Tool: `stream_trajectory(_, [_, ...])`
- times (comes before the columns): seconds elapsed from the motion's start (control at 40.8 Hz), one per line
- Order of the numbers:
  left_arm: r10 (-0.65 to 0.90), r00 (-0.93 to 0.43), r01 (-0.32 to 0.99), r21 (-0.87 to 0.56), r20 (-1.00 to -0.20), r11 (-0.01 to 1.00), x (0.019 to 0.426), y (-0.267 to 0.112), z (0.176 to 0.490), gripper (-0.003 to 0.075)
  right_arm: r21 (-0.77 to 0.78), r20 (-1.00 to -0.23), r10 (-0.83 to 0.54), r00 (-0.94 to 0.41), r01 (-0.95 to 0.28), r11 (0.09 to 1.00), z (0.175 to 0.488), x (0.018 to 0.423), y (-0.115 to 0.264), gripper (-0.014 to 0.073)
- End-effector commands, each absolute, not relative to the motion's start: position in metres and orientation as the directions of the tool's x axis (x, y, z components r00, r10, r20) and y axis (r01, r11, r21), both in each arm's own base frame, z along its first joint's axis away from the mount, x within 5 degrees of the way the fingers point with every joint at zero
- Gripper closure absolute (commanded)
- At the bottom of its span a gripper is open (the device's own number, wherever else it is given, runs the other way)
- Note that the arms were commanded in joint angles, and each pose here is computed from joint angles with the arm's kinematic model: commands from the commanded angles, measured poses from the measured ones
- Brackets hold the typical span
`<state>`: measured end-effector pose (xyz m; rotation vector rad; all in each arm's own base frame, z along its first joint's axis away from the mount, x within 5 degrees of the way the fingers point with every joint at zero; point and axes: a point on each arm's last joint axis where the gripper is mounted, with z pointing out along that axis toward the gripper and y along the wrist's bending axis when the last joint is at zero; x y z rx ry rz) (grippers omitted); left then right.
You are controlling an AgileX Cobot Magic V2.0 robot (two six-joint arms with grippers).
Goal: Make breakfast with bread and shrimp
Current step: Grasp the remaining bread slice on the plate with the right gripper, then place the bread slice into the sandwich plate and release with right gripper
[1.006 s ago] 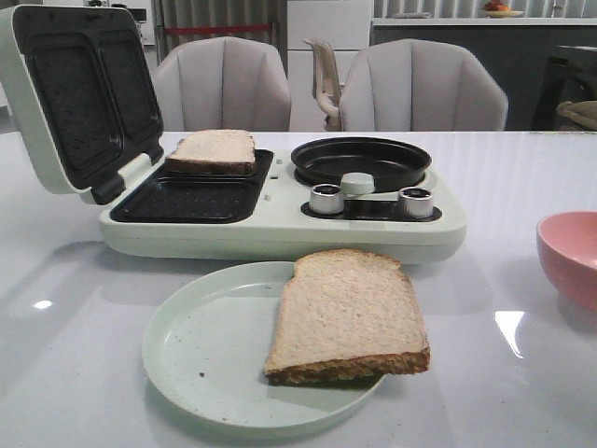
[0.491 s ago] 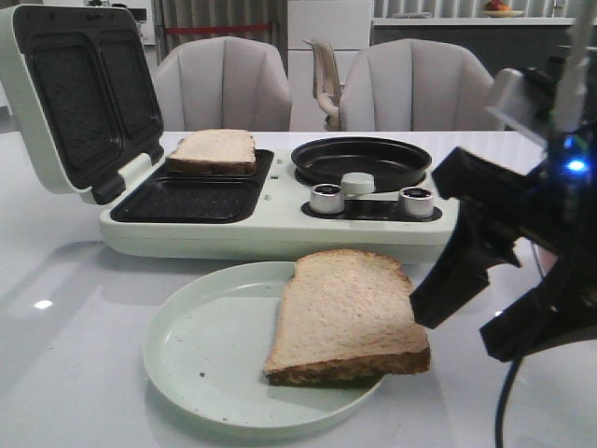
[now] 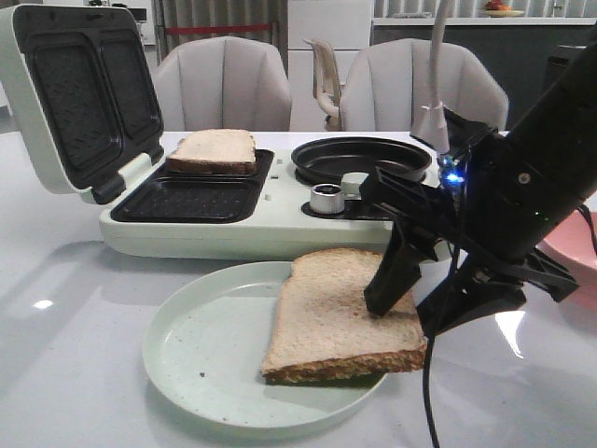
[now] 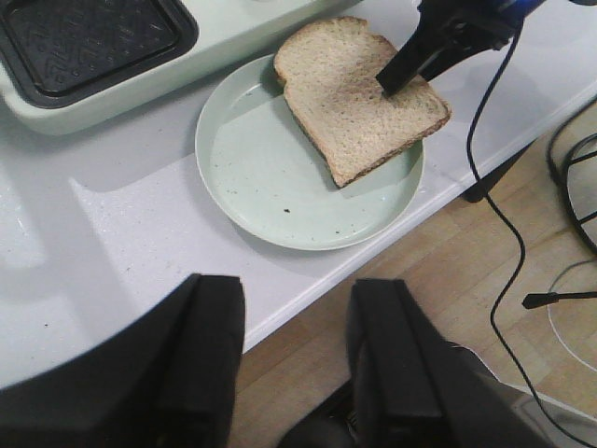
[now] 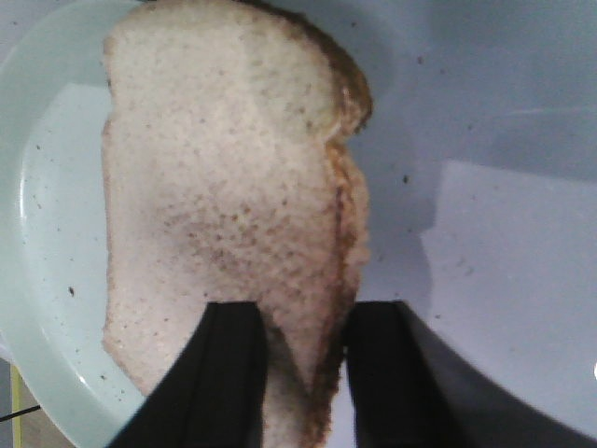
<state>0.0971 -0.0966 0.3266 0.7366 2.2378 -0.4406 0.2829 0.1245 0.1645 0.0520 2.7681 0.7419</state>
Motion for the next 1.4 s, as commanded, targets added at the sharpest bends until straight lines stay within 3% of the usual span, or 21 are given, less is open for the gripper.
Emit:
stream_trajectory(0.0, [0.324, -0.512, 0.635, -0.096, -0.796, 0.767, 0.100, -0.100, 0.341, 0.0391, 0.527, -0.308, 0.121, -0.944, -0.063, 0.848, 0.185, 0.288, 0.127, 0.0372])
stream_trajectory(0.319, [0.328, -0.508, 0.635, -0.089, -0.797, 0.767, 0.100, -0.100, 0.341, 0.0391, 0.530, -0.316, 0.120, -0.941, -0.070, 0.845, 0.188, 0.287, 0.127, 0.0561])
stream_trajectory(0.908, [0.335, -0.500, 0.634, -0.074, -0.799, 0.769, 0.101, -0.099, 0.341, 0.0391, 0.598, -0.478, 0.089, -0.874, -0.250, 0.762, 0.274, 0.255, 0.129, 0.0560])
stream_trajectory(1.227, [0.337, -0.498, 0.634, -0.070, -0.799, 0.770, 0.101, -0.099, 0.341, 0.0391, 0.614, -0.593, 0.147, -0.792, -0.326, 0.719, 0.310, 0.290, 0.162, 0.0560])
stream_trajectory(1.374, [0.337, -0.498, 0.634, -0.070, -0.799, 0.770, 0.101, -0.099, 0.341, 0.0391, 0.656, -0.597, 0.237, -0.767, -0.297, 0.693, 0.313, 0.326, 0.183, 0.0560])
